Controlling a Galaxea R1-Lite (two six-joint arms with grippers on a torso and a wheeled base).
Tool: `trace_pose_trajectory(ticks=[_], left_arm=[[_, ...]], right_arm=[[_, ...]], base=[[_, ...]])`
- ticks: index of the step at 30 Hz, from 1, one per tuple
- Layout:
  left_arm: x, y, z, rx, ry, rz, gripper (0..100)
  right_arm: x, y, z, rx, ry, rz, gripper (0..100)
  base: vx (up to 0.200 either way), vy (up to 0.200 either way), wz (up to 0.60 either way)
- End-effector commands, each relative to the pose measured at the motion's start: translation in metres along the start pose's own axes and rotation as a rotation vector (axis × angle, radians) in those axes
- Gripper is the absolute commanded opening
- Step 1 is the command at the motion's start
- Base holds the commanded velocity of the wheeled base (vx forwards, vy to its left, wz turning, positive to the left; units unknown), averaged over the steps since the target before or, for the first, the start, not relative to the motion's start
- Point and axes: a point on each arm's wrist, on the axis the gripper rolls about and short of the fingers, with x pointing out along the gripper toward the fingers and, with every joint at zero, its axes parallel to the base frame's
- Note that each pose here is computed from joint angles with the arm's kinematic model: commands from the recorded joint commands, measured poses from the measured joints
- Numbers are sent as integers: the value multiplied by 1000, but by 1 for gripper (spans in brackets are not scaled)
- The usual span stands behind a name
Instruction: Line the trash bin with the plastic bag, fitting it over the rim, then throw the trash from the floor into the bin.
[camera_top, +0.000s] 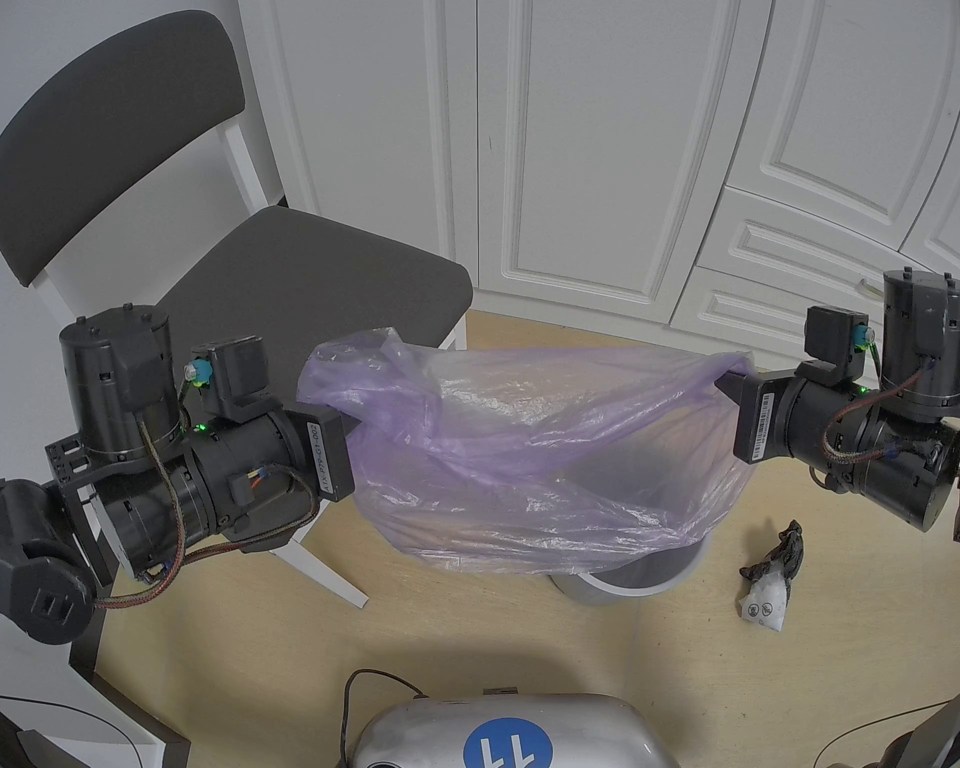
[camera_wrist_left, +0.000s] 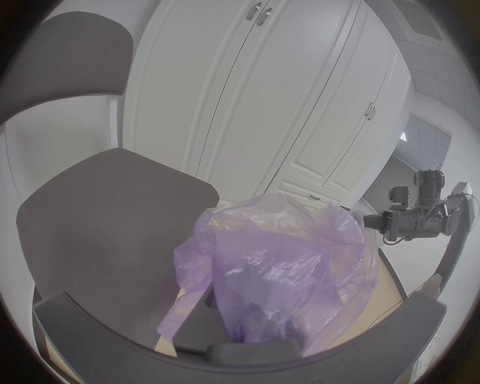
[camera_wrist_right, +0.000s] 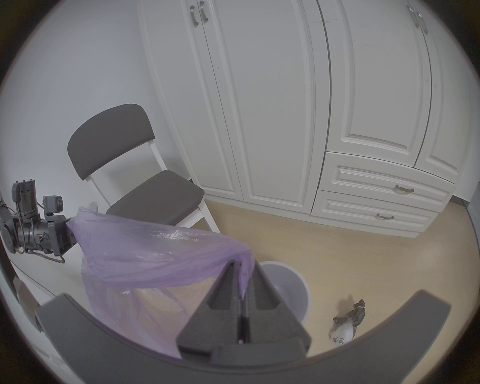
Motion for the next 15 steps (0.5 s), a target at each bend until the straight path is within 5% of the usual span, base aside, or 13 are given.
trace_pose_trajectory(ticks=[1, 7, 15], left_arm=[[-2, -1, 0, -1, -4, -4, 0], [-2, -2, 0, -1, -2, -6, 0], [-2, -5, -2, 2, 3, -19, 0]], right_arm=[[1, 1, -2, -6, 6, 5, 0], [-7, 0, -1, -64, -6, 19, 0], [-5, -23, -26, -232, 80, -85, 0]], base=[[0, 0, 0], [0, 0, 0], [0, 0, 0]])
